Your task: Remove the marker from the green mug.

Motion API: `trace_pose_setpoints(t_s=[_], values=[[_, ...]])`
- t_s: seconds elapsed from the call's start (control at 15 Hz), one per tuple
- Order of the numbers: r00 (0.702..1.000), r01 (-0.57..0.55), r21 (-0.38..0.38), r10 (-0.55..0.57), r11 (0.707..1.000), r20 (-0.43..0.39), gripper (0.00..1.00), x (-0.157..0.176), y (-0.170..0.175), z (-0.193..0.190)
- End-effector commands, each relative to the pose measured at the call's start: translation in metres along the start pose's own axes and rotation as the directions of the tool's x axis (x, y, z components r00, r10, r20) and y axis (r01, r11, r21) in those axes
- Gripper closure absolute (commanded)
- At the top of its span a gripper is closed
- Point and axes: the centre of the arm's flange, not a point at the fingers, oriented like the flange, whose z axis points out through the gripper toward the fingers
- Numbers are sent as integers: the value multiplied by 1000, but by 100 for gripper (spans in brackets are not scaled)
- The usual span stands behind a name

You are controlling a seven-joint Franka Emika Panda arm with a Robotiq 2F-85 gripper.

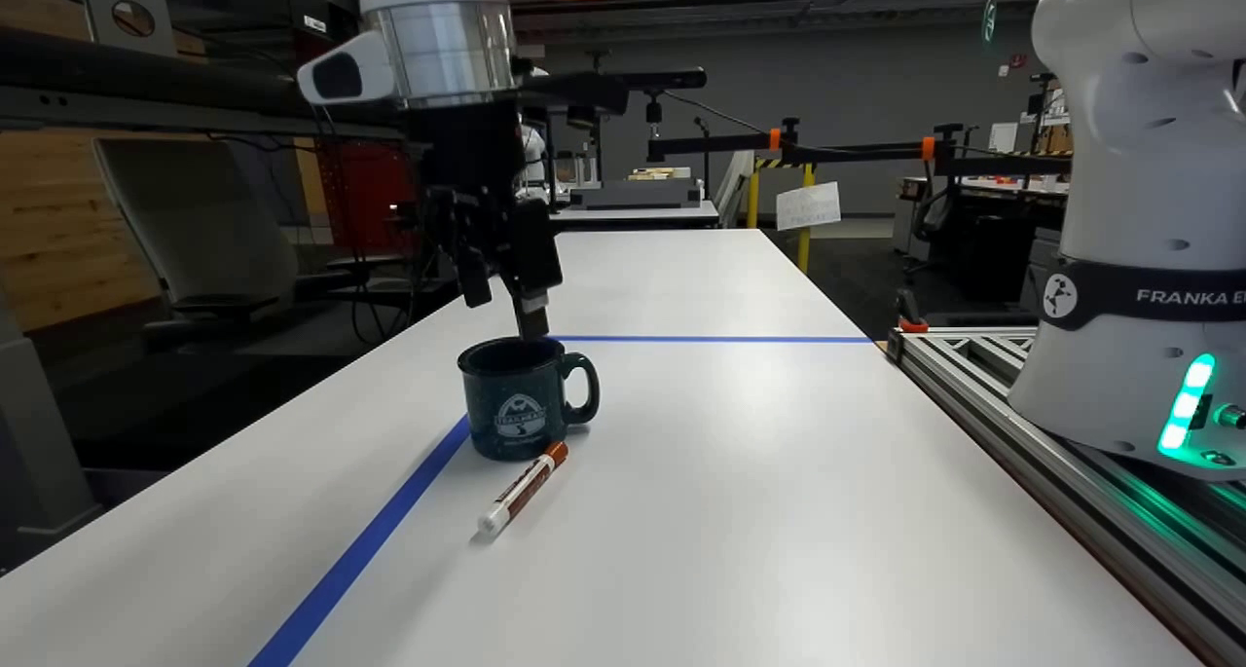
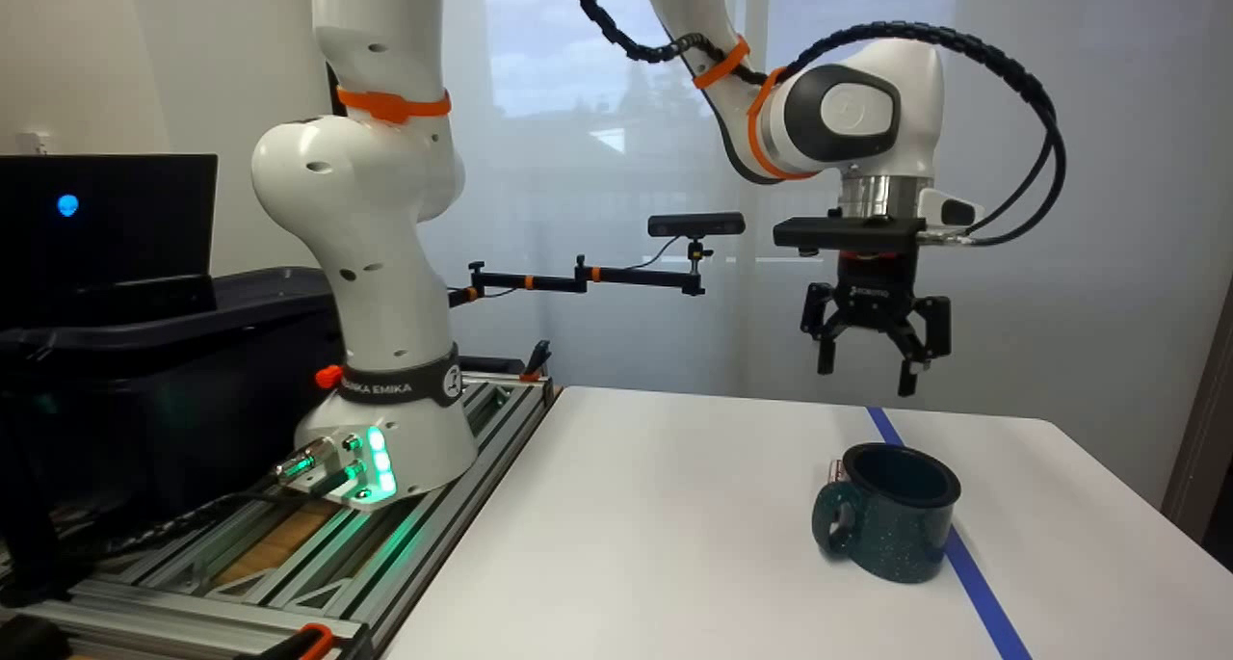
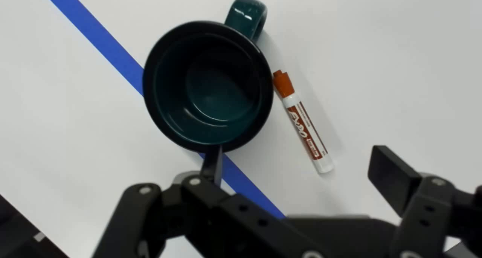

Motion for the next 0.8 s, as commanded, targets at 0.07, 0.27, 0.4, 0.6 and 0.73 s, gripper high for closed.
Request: trace_pose_setpoints(t_s=[0.07, 0.27, 0.4, 0.6, 0.73], values=[[968, -249, 22, 249, 968, 13, 0, -30, 20, -26], [919, -392, 36, 389, 919, 60, 0, -39, 32, -21], [941, -337, 19, 335, 941, 47, 0, -38, 33, -14], [929, -367, 20, 366, 930, 55, 0, -40, 34, -13], [928, -371, 20, 370, 928, 55, 0, -40, 34, -13]])
